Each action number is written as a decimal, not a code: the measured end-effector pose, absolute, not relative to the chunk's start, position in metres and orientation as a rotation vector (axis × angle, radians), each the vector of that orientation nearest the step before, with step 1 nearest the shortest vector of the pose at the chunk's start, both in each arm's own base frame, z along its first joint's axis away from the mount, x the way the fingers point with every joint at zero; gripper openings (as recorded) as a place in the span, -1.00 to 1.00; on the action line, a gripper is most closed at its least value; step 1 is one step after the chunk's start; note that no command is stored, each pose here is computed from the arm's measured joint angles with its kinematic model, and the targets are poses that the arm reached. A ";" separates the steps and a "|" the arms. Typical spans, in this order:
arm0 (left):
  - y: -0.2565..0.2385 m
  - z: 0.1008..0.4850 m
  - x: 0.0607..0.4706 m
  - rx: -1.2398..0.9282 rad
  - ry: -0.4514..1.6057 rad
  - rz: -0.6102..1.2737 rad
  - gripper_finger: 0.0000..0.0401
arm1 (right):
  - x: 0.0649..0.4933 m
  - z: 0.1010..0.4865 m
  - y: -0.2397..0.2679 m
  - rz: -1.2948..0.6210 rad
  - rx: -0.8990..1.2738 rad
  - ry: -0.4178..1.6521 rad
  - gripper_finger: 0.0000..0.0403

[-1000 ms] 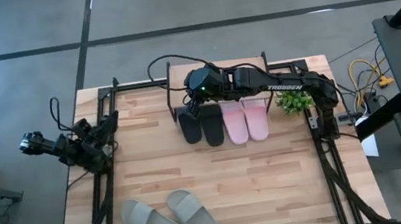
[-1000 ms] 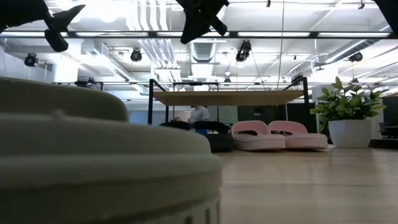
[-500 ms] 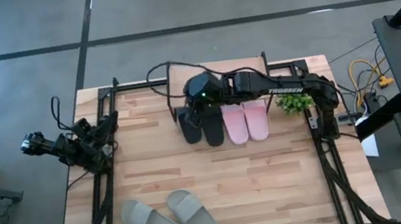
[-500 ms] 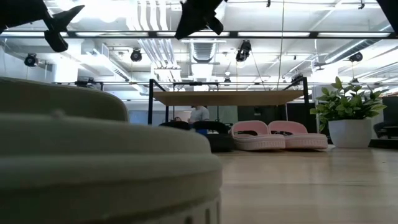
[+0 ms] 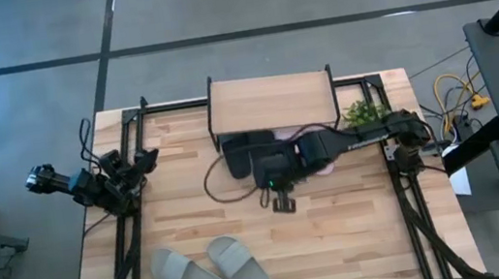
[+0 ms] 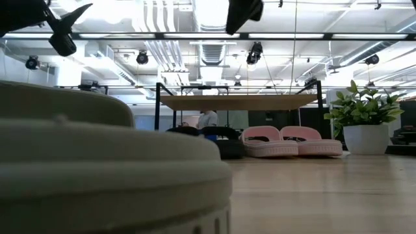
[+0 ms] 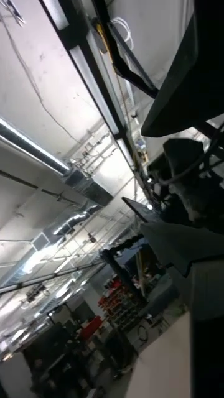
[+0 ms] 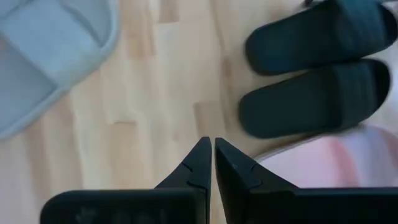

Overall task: Pick and place slides into the shelf
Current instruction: Put the right gray slipper on the shelf

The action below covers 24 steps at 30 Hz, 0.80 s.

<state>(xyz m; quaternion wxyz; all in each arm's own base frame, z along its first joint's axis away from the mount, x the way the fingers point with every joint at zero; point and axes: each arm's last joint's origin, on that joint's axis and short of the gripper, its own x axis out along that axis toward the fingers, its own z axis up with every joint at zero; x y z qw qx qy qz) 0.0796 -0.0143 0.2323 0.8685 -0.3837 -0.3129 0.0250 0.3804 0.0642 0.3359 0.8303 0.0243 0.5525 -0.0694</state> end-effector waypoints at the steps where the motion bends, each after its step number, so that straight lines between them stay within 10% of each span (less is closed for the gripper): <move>1: -0.015 0.231 0.081 -0.816 -0.640 0.048 0.12 | 0.379 0.336 0.070 -0.148 0.059 1.176 -0.94; 24: -0.030 0.228 0.101 -0.754 -0.346 -0.144 0.12 | 0.351 0.326 0.169 -0.299 0.175 1.043 -0.93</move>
